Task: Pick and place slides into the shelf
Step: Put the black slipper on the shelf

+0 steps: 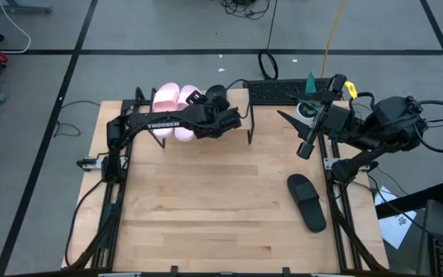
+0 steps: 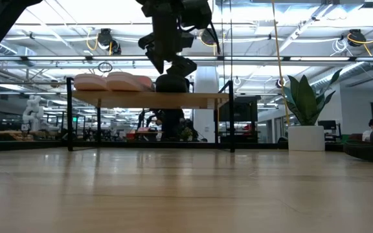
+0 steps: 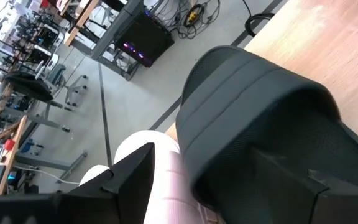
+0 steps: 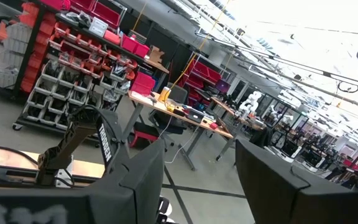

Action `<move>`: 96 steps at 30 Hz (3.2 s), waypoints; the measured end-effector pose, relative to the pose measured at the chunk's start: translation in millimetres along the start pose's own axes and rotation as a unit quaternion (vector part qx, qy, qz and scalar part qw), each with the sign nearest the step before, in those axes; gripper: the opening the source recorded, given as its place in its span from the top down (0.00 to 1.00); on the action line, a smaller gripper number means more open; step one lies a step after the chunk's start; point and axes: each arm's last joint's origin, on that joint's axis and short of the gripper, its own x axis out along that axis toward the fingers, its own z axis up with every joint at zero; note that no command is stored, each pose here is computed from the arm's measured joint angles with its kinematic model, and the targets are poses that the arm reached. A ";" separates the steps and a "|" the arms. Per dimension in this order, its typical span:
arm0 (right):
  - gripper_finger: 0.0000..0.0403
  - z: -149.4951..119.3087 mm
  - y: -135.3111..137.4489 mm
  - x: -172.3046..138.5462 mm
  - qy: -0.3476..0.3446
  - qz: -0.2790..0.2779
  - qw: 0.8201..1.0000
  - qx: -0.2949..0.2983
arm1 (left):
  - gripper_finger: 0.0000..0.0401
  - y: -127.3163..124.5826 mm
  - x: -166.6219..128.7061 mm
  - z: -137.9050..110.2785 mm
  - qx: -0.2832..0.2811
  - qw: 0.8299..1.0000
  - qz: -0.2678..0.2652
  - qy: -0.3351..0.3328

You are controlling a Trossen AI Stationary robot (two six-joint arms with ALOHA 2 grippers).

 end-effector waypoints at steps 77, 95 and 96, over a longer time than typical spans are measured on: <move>0.54 -279.8 192.4 -103.1 0.633 0.352 0.686 -0.065 | 0.37 126.3 -245.0 -59.3 -0.145 0.905 -0.377 -0.137; 0.54 -316.4 190.1 -108.3 0.632 0.244 0.730 -0.085 | 0.37 126.2 -245.1 -59.2 -0.148 0.904 -0.378 -0.136; 0.54 -316.6 190.0 -107.7 0.628 0.235 0.738 -0.084 | 0.37 126.2 -245.1 -59.2 -0.148 0.904 -0.378 -0.136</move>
